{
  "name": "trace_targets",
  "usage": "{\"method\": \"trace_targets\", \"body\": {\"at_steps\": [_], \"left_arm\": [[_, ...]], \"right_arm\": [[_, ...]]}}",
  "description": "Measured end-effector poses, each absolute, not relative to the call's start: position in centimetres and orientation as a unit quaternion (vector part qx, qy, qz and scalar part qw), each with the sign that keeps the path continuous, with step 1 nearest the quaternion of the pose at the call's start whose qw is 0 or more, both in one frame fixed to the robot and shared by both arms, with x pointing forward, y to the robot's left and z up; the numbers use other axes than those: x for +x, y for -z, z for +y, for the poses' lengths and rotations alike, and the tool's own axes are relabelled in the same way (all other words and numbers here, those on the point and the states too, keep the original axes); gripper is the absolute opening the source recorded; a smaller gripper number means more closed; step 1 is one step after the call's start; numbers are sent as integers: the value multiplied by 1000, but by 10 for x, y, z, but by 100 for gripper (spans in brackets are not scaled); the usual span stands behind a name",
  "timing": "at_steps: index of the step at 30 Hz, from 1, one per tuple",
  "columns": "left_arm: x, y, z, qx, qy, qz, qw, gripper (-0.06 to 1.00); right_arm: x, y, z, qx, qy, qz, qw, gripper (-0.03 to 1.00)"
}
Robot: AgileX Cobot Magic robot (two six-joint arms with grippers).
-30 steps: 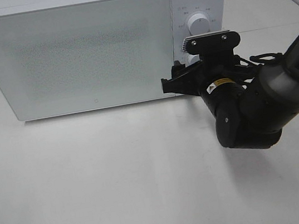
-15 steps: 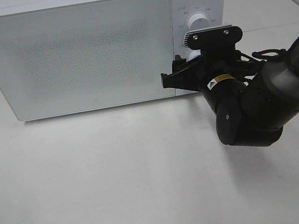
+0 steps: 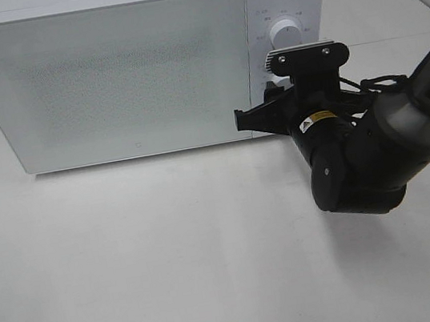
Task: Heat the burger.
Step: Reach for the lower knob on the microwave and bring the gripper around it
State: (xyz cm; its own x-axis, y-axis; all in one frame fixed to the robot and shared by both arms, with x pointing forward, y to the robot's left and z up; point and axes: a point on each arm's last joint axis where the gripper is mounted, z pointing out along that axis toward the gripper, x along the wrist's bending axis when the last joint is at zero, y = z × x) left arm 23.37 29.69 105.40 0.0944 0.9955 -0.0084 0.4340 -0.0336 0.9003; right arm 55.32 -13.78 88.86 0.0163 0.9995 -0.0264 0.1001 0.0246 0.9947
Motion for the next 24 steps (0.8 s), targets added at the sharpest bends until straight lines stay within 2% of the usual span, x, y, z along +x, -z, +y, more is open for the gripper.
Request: {"method": "trace_targets", "body": {"at_steps": [20, 24], "left_arm": [[234, -1054, 297, 625, -355, 572, 395, 99], [234, -1054, 297, 625, -355, 572, 395, 99]], "right_arm": [[553, -889, -138, 522, -464, 526, 484, 44], [553, -889, -138, 539, -481, 509, 468, 44]]}}
